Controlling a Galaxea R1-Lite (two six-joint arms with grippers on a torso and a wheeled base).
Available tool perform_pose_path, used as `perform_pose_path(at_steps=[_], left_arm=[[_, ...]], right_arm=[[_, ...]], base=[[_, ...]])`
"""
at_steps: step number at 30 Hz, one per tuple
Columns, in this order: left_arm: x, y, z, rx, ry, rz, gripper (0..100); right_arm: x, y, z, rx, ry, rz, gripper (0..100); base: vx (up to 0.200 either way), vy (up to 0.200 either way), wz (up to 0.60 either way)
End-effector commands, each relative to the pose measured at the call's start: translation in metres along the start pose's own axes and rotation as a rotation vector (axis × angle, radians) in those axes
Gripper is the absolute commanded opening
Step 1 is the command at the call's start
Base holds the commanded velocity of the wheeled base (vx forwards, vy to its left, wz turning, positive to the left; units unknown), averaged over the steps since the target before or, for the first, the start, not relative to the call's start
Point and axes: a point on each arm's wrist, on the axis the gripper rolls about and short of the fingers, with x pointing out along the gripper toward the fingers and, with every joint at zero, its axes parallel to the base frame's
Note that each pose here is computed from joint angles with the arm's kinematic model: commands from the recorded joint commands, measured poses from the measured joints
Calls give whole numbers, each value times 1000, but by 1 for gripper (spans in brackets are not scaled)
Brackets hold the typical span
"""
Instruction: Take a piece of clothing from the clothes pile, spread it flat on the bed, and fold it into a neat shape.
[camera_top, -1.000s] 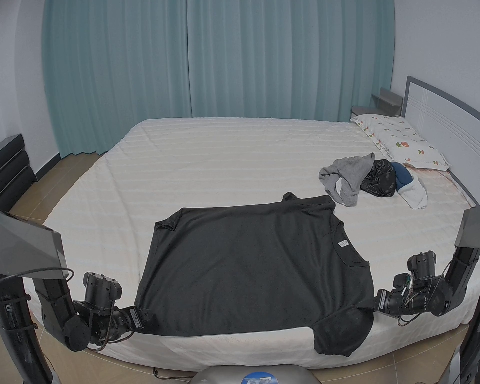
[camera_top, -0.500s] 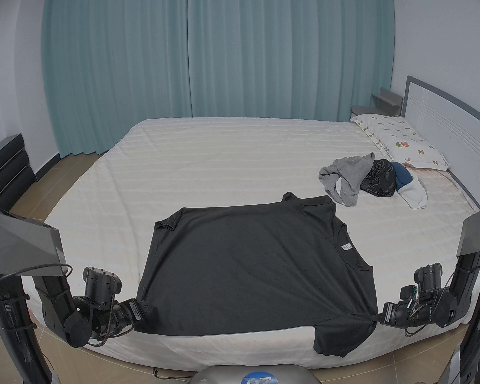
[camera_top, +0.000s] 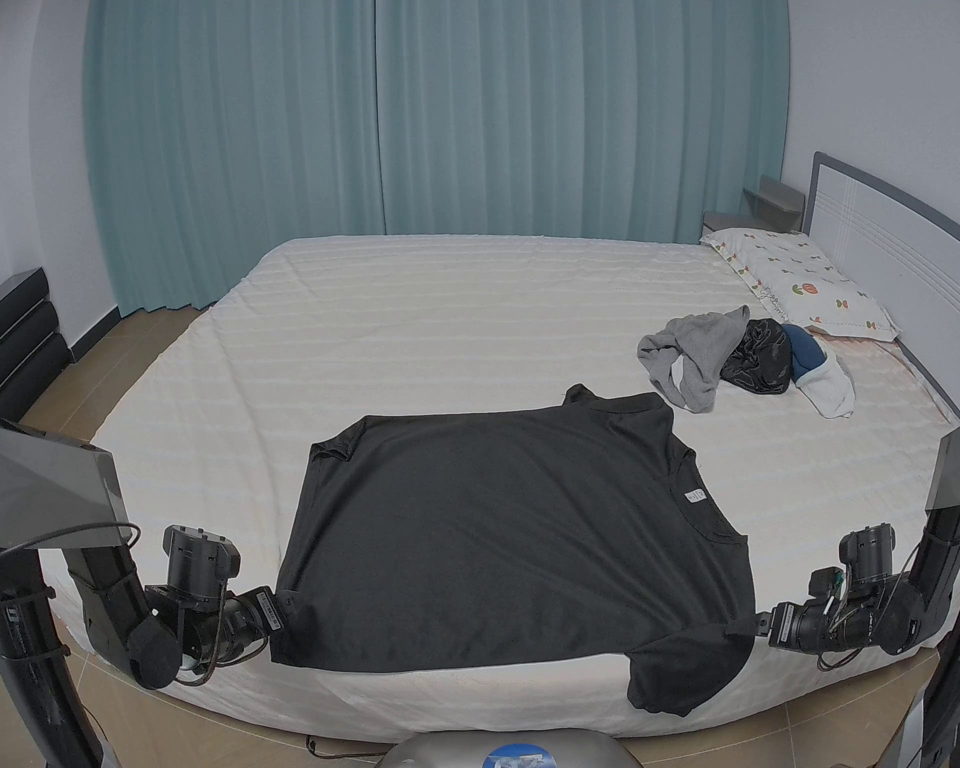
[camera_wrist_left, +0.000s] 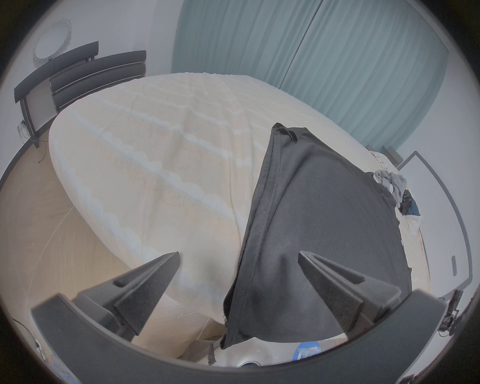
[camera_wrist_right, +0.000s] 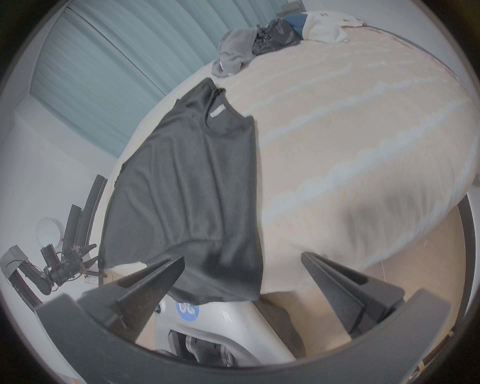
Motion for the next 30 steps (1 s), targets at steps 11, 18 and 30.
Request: perform_pose_path(at_steps=[11,18,30], left_arm=[[1,-3,23,-133,-83,-26,100],[-1,-4,24,-134,-77,-46,100],[12,-26,53,-148,-161,-109,100]], right_arm=[[1,24,61,52,-229,110,100],[12,26,80,122,-267,143,100],[27,20,89,267,-250,183,100]], base=[[55,0,0],[200,0,0],[33,0,0]])
